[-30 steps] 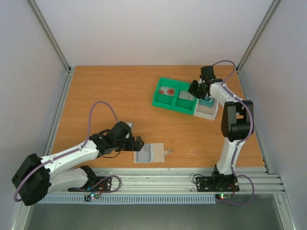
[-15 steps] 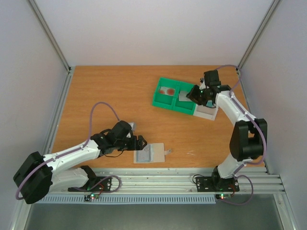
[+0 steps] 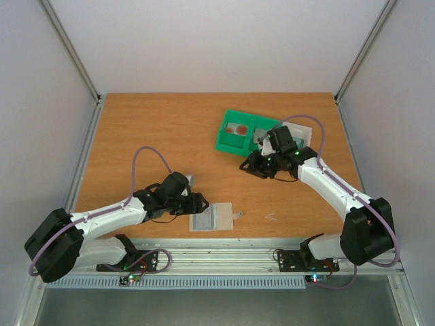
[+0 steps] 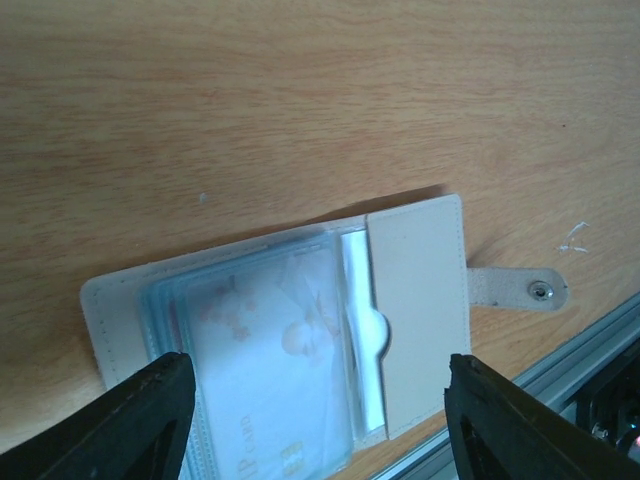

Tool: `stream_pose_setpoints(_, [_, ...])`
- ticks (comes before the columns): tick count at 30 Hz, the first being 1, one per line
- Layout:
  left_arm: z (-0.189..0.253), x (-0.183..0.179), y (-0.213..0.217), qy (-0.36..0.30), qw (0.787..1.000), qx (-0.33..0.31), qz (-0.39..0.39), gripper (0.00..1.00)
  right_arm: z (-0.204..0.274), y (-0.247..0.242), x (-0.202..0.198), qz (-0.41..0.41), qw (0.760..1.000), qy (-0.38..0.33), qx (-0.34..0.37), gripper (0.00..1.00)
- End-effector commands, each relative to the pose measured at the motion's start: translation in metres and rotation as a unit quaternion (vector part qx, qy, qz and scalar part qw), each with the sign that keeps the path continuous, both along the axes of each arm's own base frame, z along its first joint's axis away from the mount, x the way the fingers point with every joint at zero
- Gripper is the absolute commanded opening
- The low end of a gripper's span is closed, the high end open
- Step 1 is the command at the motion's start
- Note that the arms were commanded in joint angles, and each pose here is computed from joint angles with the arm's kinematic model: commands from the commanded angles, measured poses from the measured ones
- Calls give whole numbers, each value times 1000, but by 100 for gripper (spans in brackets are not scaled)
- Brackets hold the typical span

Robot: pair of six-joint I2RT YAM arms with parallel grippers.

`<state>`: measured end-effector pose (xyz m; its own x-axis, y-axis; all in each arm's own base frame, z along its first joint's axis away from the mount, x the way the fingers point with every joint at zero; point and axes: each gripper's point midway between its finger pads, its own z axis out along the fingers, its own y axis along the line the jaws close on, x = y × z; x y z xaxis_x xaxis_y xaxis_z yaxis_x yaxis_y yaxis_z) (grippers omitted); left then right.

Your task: Take the credit cards out of the card holder

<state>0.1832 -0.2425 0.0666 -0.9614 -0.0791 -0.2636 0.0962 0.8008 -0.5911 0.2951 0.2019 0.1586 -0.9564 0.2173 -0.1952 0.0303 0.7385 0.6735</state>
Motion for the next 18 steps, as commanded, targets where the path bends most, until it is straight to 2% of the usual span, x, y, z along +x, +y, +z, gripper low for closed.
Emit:
stream_pose_setpoints(1, [-8,0,3,-3,1000,-12,15,69,-10,24,-28,26,999,16,10,28])
stream_pose_setpoints(9, [-14,-9,10,7,1000,-16,21,67,-41,68,-64,61,998,33,-3,25])
stream_pose_setpoints(18, [0,-10,22,-21,999,-12,28,68,-71,111,-91,112,992,42,-37,25])
